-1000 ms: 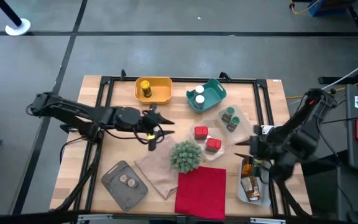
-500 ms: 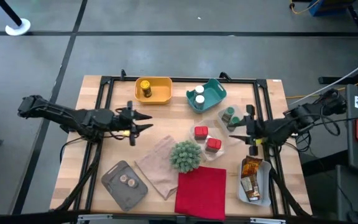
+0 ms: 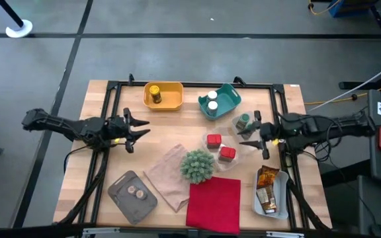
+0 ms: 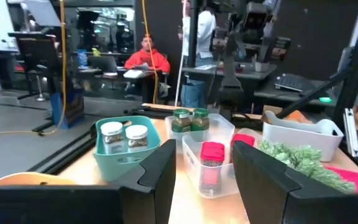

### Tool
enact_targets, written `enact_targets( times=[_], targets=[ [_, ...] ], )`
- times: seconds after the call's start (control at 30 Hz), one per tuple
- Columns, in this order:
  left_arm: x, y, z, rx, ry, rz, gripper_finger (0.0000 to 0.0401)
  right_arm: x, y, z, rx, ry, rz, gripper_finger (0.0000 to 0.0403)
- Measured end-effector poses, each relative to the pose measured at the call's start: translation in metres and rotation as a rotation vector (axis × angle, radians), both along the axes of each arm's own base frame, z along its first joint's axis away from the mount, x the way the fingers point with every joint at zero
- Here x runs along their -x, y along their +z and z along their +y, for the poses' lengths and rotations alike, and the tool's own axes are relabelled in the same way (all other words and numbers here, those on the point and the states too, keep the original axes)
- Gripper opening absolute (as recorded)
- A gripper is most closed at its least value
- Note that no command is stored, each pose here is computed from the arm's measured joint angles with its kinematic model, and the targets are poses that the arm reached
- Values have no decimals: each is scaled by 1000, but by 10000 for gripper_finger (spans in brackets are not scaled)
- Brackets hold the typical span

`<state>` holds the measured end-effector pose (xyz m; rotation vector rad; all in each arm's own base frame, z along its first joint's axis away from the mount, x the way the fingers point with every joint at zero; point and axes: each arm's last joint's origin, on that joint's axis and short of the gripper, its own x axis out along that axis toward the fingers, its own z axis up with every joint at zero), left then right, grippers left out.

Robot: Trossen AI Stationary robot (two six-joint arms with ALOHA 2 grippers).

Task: Sort spices by type
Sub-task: Return to Home Position

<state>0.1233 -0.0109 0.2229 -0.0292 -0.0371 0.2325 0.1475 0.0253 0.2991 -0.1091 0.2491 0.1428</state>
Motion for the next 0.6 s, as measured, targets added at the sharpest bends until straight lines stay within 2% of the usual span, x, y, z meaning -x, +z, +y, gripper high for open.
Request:
enact_targets(
  times=[0.23, 0.43, 0.6],
  targets=[
    [10, -20, 4, -15, 75, -5, 141, -1, -18, -29, -44, -98, 43, 170],
    [15, -40, 6, 22, 105, -8, 141, 32, -18, -33, -78, -146, 72, 170],
    [17, -52, 6, 31, 106, 4, 141, 53, -27, -32, -113, -159, -48, 170]
  ],
)
